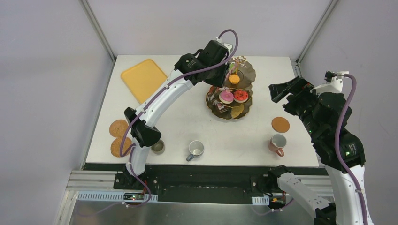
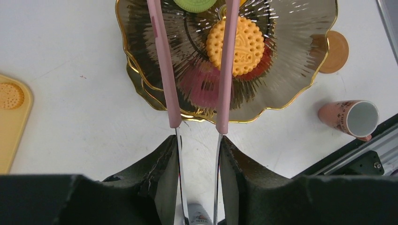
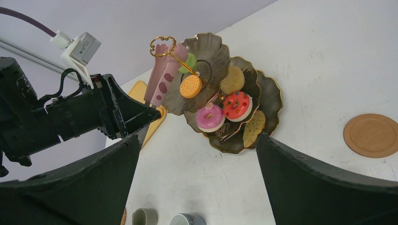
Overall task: Serve the afternoon tea
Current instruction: Place the desert on the desert table.
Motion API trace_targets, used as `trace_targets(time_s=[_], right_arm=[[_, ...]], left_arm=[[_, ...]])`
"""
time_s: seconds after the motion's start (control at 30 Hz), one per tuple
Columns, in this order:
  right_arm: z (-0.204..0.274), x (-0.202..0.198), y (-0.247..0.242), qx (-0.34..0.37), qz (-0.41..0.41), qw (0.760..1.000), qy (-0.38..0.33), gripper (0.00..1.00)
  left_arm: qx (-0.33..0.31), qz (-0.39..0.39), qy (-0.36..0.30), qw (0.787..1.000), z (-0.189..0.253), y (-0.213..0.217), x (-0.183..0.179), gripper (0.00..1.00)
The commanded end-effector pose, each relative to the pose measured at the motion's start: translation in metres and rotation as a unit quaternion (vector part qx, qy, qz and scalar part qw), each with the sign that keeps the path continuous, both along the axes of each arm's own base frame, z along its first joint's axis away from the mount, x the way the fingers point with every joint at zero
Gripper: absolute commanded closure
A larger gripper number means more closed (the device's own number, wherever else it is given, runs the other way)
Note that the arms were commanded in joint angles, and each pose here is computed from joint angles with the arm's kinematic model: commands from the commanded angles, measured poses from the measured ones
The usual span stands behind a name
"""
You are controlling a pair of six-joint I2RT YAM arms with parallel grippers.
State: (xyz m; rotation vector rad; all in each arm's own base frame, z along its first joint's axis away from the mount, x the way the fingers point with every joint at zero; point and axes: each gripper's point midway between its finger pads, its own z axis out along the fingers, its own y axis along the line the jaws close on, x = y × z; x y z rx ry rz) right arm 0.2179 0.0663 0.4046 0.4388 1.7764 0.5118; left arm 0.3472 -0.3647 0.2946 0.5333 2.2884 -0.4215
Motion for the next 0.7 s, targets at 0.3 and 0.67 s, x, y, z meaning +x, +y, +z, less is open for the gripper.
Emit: trace_targets(time_s=[0.3,0.67], right_arm=[[0.012,-0.002,-0.004,0.004,-0.006,1.000,-0.017,0.01],[0.001,0.005,0.002,0.001,0.001,1.000,0.003,0.01]], left_arm=[[0.036,0.044,-0.056,0.997,0.046,0.053,-0.001,0.66],[0.046,0.253,-0.055,0.965,0.068,0.248,-0.002,0.64]])
